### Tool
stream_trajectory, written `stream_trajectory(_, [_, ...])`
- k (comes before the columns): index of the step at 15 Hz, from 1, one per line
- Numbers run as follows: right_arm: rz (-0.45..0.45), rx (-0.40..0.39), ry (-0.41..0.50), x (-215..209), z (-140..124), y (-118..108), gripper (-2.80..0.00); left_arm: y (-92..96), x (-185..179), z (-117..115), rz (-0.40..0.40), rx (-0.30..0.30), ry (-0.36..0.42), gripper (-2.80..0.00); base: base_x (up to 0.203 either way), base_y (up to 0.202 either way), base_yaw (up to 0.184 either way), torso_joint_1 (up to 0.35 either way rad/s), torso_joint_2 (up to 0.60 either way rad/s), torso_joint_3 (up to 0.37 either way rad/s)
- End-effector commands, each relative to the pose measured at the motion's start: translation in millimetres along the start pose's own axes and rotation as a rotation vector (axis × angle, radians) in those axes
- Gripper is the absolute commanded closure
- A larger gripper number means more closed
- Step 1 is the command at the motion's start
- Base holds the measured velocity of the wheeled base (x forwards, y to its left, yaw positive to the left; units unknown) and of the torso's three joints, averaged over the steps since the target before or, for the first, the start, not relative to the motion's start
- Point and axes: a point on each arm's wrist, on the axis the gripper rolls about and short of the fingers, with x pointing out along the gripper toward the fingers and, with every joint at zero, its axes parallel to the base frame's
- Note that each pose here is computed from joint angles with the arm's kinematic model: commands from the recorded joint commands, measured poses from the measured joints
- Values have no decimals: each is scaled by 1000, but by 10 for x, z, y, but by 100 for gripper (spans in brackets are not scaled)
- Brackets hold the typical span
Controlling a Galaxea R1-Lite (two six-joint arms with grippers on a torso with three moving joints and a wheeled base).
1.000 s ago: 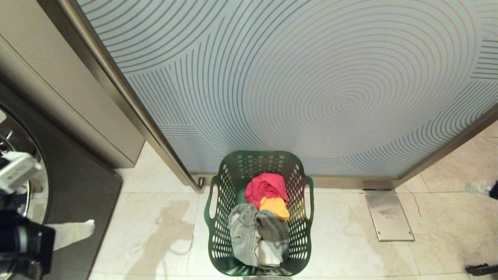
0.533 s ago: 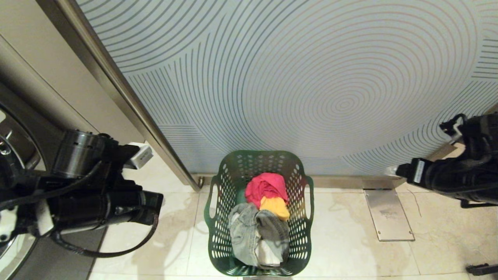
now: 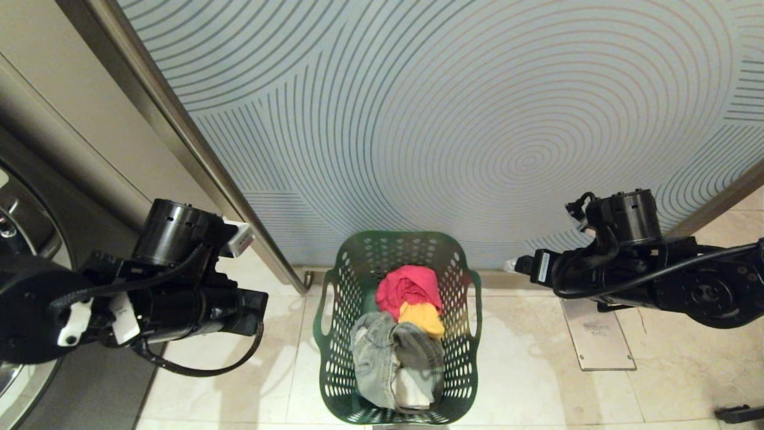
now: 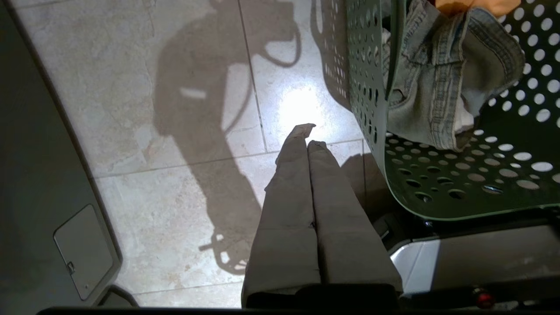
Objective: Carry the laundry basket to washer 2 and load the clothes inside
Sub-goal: Pick up the clothes basket and put it beside the washing machine
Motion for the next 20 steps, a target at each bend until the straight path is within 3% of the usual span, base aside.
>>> stream_trajectory(1, [6,-5,12,64,-23,36,-280,16,-113,22,-12,-12,-23,0,0,0,0,0,0,0])
stream_trajectory(7, [-5,-5,56,250,-110,31,-280,-122,-112,5,-101,6,-6,0,0,0,0,0,0,0])
stream_trajectory(8, [-2,2,61,276,-127,55,-280,-128,-110,-4,-102,5,-4,-280,0,0,0,0,0,0])
stream_trajectory(10, [9,14,59,280,-127,97,-280,-145,-107,18,-109,-28,-8,-280,0,0,0,0,0,0])
stream_trajectory(14, [14,14,75,409,-175,145,-280,-274,-6,-24,-135,-11,25,-280,0,0,0,0,0,0])
stream_trajectory(20, [23,17,69,737,-213,175,-280,-526,344,88,-153,7,40,-280,0,0,0,0,0,0])
